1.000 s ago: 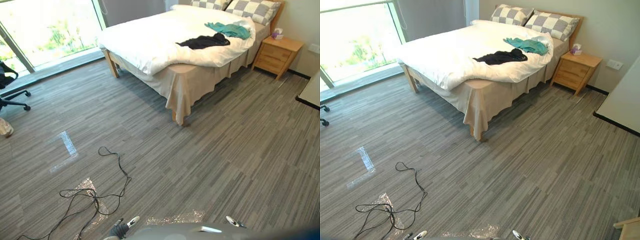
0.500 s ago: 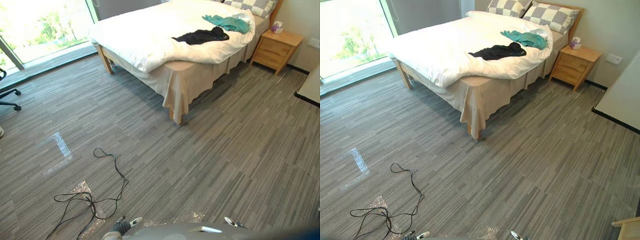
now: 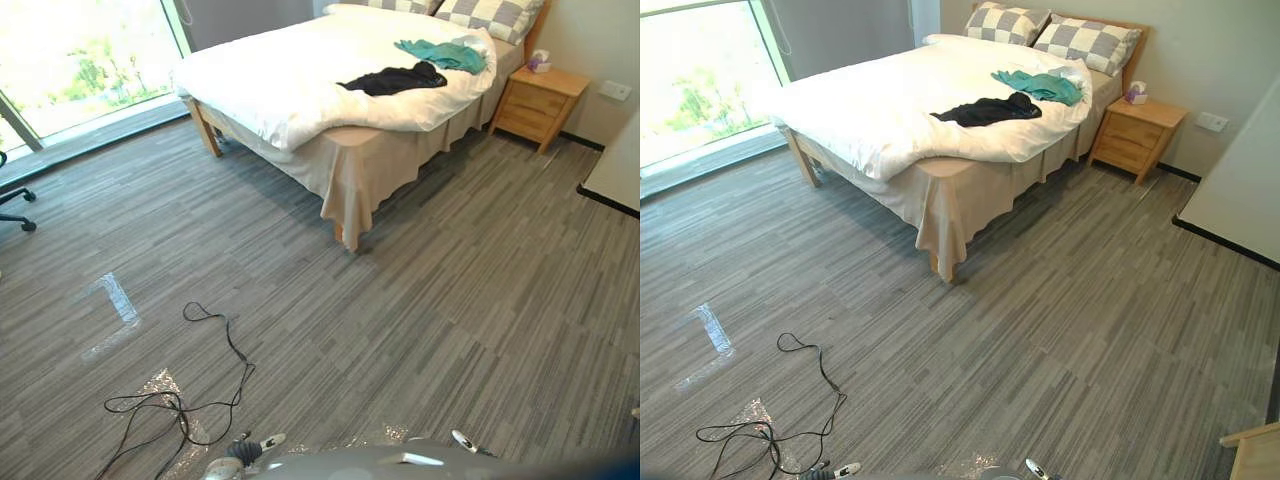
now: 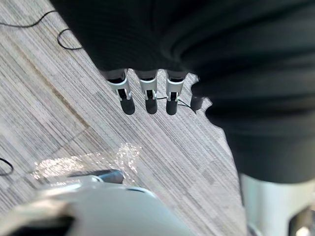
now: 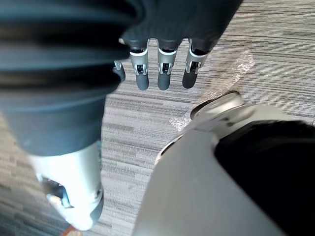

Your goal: Tidy the bed and pick cloth on bed and put in laundry

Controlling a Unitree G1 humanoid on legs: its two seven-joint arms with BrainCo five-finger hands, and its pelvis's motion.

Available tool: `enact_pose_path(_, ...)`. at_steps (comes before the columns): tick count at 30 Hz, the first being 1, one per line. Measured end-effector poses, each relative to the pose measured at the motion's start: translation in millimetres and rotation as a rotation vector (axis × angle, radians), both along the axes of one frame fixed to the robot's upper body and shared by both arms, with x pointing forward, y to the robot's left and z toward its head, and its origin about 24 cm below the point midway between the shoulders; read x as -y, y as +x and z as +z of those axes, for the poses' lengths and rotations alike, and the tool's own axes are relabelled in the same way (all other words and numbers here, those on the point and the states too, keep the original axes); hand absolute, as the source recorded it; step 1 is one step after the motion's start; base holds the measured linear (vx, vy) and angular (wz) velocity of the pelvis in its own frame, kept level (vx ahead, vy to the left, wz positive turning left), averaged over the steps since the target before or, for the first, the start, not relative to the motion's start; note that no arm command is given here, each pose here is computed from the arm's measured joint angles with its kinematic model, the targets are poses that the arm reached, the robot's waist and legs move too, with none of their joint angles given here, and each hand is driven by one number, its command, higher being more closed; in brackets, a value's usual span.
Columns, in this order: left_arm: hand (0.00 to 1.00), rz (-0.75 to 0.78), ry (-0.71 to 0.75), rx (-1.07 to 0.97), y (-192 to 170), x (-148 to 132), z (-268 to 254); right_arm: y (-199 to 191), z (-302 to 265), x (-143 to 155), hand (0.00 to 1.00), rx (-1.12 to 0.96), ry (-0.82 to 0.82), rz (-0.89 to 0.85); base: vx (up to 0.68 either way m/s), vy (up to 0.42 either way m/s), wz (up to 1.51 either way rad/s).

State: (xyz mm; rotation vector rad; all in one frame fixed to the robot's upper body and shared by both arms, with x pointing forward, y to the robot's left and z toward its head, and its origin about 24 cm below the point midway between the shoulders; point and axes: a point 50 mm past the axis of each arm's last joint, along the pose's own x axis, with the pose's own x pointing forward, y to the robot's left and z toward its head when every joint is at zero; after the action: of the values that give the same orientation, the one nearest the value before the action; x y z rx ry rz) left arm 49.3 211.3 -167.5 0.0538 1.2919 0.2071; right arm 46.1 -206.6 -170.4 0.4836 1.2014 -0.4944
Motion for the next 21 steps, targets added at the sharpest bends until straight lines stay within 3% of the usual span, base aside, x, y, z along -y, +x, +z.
enact_pose_path(11, 0.0, 0.046, 0.039, -0.024, 5, -3, 0, -12, -1, -5, 0.0, -0.029, 0.071, -0.095, 0.05, -0.048, -0.22)
enact_pose_path(14, 0.0, 0.112, 0.04, -0.026, 1, -6, 0, -25, -2, -9, 0.0, -0.034, 0.09, -0.103, 0.33, -0.226, -0.41)
enact_pose_path(21, 0.0, 0.172, 0.004, 0.059, 9, 9, -1, -20, 3, 17, 0.0, -0.027, -0.007, 0.015, 0.5, -0.268, -0.3)
